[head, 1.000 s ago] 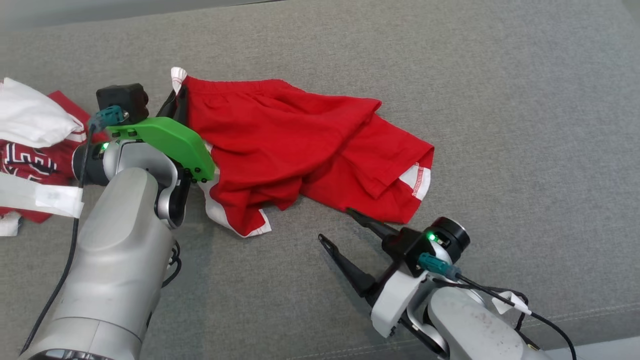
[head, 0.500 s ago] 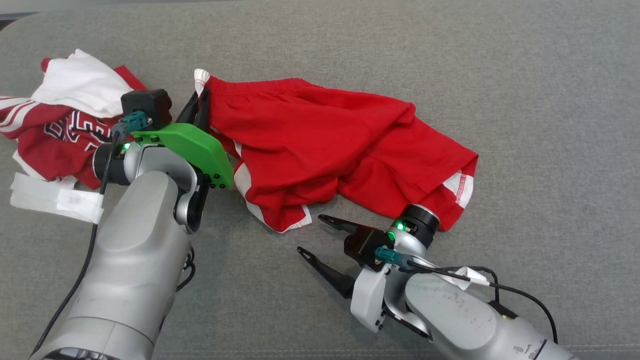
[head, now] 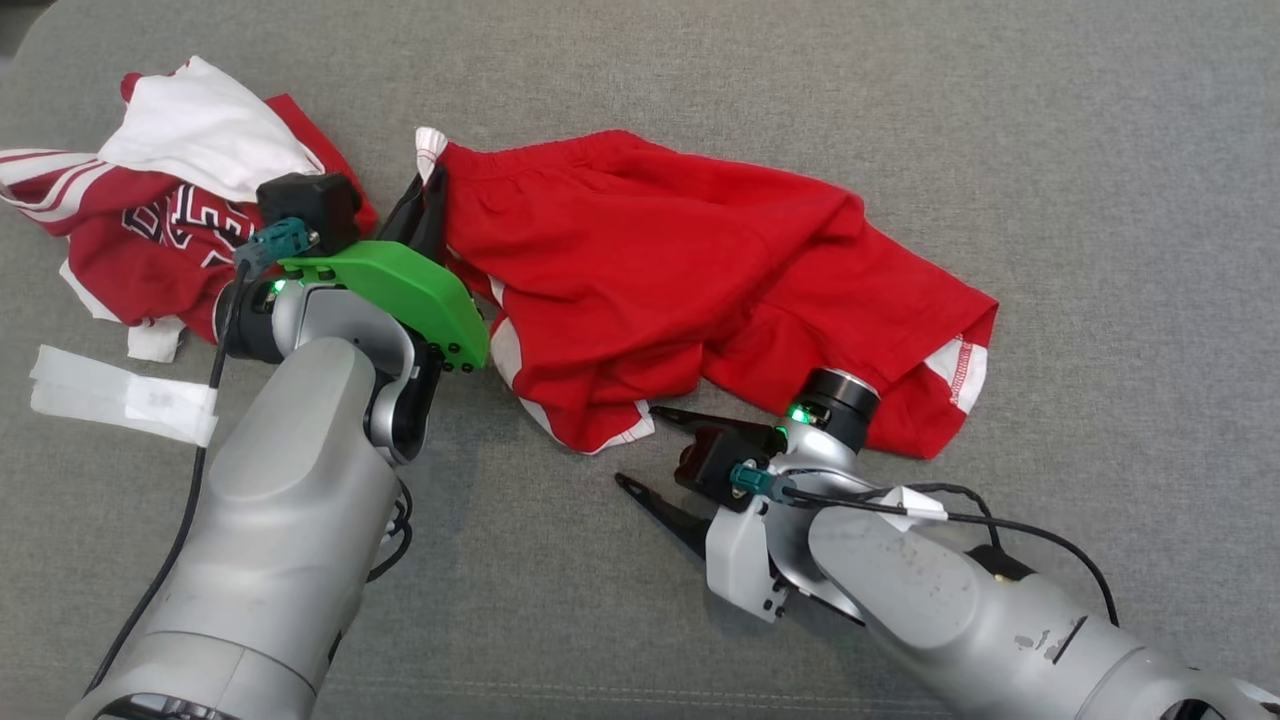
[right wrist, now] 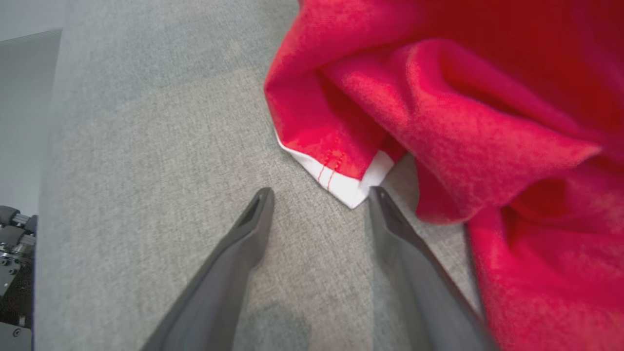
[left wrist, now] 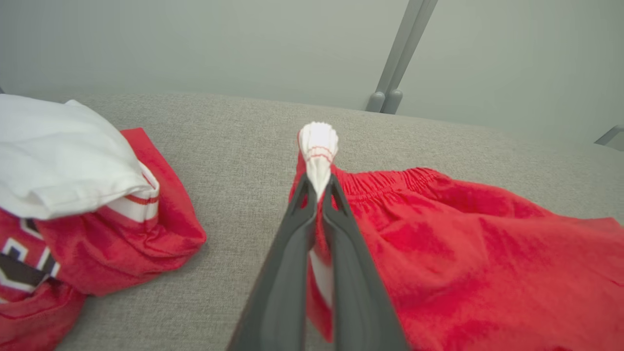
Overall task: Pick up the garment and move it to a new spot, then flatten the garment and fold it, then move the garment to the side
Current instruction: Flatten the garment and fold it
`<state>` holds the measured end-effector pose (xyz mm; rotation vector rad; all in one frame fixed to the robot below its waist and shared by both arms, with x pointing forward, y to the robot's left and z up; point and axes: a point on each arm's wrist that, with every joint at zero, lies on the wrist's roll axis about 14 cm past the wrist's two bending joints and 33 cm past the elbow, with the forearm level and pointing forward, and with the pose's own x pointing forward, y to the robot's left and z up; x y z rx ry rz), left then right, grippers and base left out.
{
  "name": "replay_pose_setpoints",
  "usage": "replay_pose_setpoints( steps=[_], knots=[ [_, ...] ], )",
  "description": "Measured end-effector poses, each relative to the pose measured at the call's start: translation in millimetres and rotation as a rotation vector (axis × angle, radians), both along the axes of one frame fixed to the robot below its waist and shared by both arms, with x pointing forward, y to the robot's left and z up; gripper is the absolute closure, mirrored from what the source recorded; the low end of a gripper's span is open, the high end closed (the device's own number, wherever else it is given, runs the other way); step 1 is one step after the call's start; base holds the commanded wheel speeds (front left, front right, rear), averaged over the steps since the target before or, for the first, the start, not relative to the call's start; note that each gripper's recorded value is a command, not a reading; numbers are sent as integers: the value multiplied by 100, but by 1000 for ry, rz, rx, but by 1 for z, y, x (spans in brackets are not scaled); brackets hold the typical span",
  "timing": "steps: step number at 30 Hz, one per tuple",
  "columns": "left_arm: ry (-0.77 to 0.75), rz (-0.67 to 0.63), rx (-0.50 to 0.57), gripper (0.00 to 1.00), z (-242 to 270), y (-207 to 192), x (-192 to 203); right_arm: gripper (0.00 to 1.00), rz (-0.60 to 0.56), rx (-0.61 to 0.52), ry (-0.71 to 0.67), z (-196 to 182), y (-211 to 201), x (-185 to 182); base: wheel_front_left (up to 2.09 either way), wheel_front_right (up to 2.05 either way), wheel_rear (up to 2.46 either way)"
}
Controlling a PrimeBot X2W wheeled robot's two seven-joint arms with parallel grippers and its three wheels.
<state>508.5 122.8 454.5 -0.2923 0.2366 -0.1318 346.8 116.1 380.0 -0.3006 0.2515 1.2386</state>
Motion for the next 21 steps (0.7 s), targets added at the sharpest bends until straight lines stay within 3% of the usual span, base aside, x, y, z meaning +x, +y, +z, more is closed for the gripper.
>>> replay_pose_setpoints(
  steps=[5,6,7,8,10,11,16,21],
  knots=[
    [4,-11,-14,100,-4,-4,0,0,21,-18,-17,-3,4,10,0,0,0],
    [5,-13,-16,100,-5,-5,0,5,29,-24,-21,-5,4,11,0,0,0],
    [8,-13,-18,100,-6,-5,0,24,38,-31,-24,-6,5,11,0,0,0],
    [10,-10,-21,100,-7,-4,0,51,49,-35,-29,-7,6,11,0,0,0],
    [16,-4,-24,100,-9,-2,-1,78,64,-39,-36,-8,8,11,0,0,0],
    [15,-2,-26,100,-10,-2,-1,97,66,-39,-34,-9,8,11,0,0,0],
    [35,36,-30,100,-15,3,0,100,33,-1,-15,-4,7,17,0,0,0],
    [30,75,-90,100,-12,5,6,100,-148,96,31,14,-12,54,0,0,0]
  ],
)
